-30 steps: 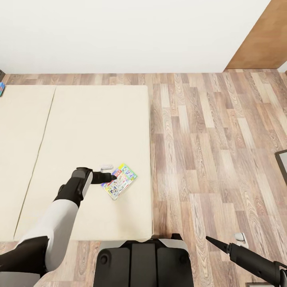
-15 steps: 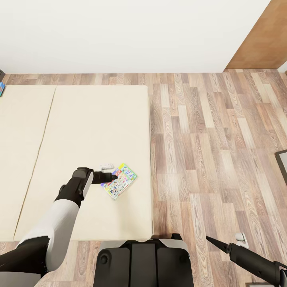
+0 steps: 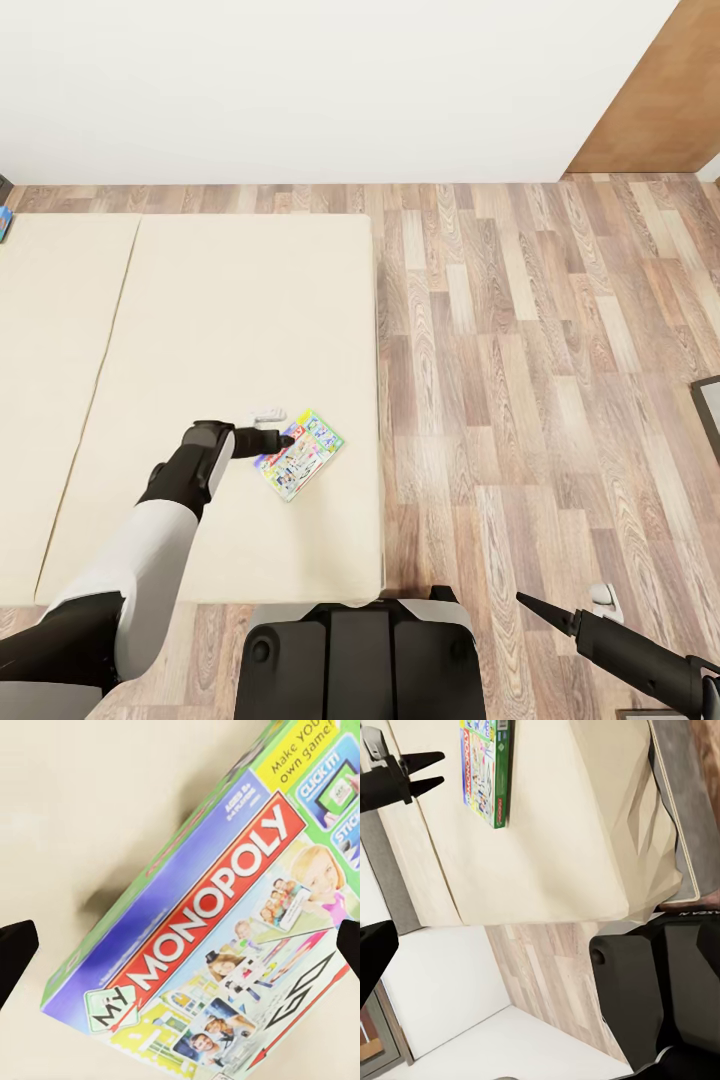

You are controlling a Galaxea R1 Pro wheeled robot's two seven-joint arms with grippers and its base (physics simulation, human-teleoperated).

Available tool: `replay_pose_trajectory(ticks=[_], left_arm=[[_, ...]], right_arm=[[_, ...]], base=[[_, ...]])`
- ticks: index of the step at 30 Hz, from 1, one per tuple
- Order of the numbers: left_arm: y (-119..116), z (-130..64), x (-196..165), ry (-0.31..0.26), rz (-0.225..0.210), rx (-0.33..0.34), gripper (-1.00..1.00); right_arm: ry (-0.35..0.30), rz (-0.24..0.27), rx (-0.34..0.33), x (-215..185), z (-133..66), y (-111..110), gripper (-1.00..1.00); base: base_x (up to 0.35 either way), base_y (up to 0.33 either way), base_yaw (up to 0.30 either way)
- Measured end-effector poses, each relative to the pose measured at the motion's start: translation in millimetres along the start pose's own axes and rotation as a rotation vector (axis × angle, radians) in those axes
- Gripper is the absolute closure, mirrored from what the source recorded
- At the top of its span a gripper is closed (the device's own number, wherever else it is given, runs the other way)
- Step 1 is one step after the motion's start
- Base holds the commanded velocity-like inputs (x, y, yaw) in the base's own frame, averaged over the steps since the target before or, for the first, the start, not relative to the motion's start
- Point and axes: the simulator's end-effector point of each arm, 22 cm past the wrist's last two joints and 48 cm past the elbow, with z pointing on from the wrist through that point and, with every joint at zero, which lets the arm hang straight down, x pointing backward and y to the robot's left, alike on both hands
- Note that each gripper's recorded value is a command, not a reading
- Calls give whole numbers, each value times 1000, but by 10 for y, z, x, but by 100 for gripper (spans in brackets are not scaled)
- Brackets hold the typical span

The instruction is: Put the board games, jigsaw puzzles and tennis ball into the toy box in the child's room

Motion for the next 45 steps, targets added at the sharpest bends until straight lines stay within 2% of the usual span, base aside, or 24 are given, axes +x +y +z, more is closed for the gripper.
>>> replay_pose_trajectory(ticks=[11,19,24,45], left_arm=[[-3,30,19,-6,10,-1,-100],[-20,101,176,25,6,6,-100],[-35,141,192,10,14,11,-100],[-102,240,304,23,13,27,-100]], right_arm=[[1,0,2,1,-1,-5,-100],[1,-1,1,-1,-3,-4,-100],[1,0,1,-3,-6,-4,-100],[7,10,9,25,3,-50,-100]], base=[[0,0,0],[0,0,0],[0,0,0],[0,0,0]])
